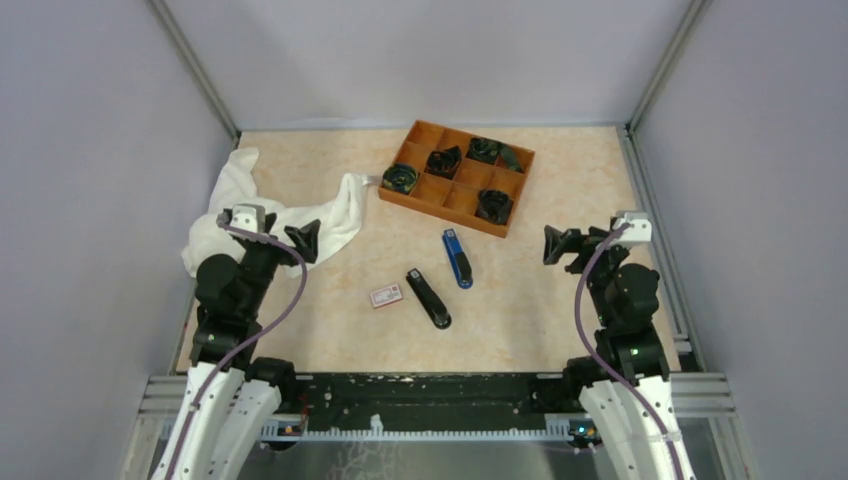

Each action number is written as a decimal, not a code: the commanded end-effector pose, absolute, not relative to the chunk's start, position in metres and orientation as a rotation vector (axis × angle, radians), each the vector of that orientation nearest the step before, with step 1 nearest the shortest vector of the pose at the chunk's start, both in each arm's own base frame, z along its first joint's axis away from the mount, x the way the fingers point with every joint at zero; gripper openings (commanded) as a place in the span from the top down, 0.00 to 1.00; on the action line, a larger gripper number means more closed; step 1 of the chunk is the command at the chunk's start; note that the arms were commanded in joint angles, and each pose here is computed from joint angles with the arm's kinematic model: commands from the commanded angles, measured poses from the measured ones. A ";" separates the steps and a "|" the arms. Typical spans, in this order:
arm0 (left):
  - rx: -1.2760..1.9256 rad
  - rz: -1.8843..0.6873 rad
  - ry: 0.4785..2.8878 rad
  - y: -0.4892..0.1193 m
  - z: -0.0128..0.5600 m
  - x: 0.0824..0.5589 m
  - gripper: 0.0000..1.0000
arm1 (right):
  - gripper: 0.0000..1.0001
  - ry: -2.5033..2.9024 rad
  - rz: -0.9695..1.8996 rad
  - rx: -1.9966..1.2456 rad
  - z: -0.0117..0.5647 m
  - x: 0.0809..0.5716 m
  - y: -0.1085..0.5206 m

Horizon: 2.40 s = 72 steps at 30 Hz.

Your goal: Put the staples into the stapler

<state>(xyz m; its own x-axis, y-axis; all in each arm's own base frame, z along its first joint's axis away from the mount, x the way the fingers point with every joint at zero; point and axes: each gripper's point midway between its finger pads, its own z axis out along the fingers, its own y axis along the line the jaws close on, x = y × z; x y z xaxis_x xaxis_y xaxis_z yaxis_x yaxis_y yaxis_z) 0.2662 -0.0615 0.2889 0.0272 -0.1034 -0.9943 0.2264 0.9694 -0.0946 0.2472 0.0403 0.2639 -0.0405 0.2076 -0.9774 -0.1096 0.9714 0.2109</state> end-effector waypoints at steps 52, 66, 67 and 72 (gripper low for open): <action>-0.105 -0.820 2.276 -0.168 0.098 0.252 0.11 | 0.03 2.127 0.926 -1.004 0.101 0.167 0.365; -0.131 -0.777 2.378 -0.171 0.060 0.244 0.25 | 0.03 2.199 0.604 -0.906 0.057 0.210 0.349; -0.133 -0.778 2.385 -0.171 0.058 0.243 0.26 | 0.03 2.201 0.599 -0.916 0.054 0.211 0.350; -0.166 -0.745 2.396 -0.165 0.053 0.239 0.27 | 0.04 2.217 0.637 -0.987 0.042 0.206 0.360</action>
<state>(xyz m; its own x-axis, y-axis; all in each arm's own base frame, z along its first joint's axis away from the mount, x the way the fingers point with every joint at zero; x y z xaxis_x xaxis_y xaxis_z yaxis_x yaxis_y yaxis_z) 0.2378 -0.1682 0.0523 -0.8187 -0.2644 -0.5098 0.0761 0.8299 -0.5526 0.1913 0.3384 0.0303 -0.5728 -0.4915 -0.6560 -0.7535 0.6308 0.1853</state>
